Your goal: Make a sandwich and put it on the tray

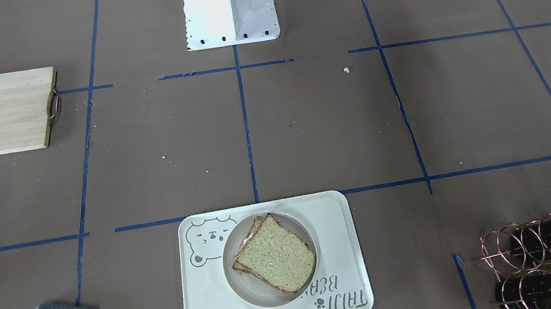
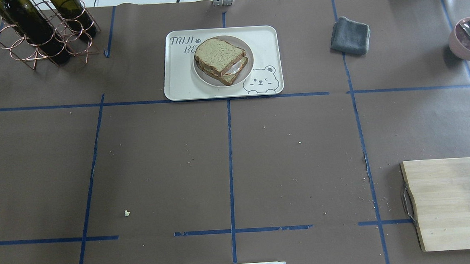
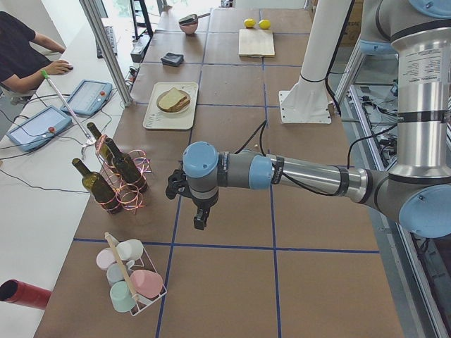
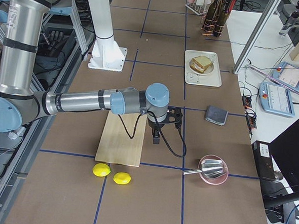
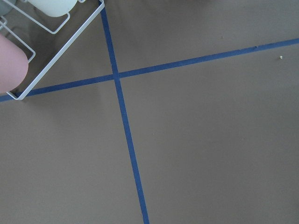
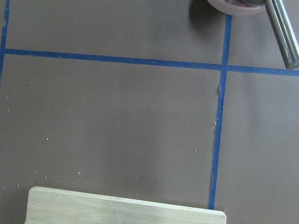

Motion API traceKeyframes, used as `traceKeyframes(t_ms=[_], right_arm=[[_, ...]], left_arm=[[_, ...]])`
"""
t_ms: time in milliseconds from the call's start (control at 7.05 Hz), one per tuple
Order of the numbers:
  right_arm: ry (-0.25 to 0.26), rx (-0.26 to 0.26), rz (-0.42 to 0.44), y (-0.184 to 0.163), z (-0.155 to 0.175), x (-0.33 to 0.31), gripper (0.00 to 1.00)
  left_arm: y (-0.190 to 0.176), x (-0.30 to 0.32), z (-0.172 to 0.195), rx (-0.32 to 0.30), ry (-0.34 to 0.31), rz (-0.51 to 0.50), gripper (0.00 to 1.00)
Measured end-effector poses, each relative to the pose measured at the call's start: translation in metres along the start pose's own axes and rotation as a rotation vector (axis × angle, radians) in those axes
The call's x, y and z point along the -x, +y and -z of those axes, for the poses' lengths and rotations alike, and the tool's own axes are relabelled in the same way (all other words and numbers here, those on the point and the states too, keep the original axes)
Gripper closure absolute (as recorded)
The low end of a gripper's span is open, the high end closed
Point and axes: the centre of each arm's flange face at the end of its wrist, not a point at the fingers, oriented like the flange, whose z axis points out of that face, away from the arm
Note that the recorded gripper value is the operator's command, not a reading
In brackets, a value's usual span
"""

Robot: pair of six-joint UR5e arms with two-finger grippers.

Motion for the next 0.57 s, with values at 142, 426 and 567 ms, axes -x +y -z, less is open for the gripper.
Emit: traceKeyframes(t_ms=[142, 426, 567], right_arm=[[0.003, 0.001, -0.005, 0.0036, 0.0003, -0.0005, 0.00], [0.006, 0.003, -0.013, 0.0057, 0.0007, 0.0000, 0.00], [0.005, 0.004, -0.013, 0.0048, 0.0001, 0.0006, 0.00]], left_arm=[[-0.0004, 0.0029, -0.0031, 0.005, 0.000, 0.004, 0.00], [0.0004, 0.0044, -0.0063, 0.012, 0.000, 0.007, 0.00], [0.0036, 0.0070, -0.0096, 0.021, 0.002, 0.017, 0.00]])
